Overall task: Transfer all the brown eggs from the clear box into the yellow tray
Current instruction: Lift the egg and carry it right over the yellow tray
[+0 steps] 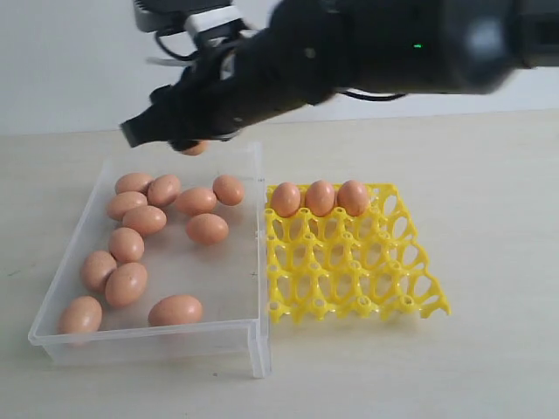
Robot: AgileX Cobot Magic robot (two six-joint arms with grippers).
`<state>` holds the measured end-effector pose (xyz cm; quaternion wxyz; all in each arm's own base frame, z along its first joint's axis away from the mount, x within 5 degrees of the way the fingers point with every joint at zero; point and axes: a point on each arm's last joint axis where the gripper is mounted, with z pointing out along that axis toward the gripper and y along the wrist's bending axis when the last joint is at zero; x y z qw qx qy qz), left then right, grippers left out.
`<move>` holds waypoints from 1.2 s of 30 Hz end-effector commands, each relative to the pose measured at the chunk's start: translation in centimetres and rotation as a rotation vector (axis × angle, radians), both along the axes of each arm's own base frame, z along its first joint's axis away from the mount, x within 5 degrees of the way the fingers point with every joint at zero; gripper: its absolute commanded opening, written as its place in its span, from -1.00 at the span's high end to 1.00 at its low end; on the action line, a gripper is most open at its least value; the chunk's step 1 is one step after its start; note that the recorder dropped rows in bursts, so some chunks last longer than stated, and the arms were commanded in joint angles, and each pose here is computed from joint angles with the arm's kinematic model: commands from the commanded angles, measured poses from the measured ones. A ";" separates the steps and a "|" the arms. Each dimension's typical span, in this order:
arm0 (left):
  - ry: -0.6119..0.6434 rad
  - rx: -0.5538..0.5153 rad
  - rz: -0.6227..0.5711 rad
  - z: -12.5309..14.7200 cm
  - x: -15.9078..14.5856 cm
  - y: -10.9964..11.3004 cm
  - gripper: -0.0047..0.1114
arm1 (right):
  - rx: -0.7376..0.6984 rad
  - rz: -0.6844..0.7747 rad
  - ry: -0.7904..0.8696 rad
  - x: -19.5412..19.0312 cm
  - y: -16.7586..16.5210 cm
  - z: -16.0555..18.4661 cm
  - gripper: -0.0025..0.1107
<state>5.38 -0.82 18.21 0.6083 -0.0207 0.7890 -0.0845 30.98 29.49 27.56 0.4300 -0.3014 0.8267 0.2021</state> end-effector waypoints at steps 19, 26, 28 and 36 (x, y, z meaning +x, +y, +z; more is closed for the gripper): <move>-0.016 -0.001 0.002 0.2 0.0 0.0 0.92 | 0.021 -0.593 0.003 3.8 -21.2 -9.4 0.96; -0.016 -0.001 0.002 0.2 0.0 0.0 0.92 | -0.009 -0.575 0.019 6.2 -20.5 -11.3 0.96; -0.016 -0.001 0.002 0.2 0.0 0.0 0.92 | -0.005 -0.576 0.018 6.8 -20.4 -11.3 0.96; -0.016 -0.001 0.002 0.2 0.0 0.0 0.92 | 0.017 -0.579 0.048 7.6 -19.8 -11.7 0.96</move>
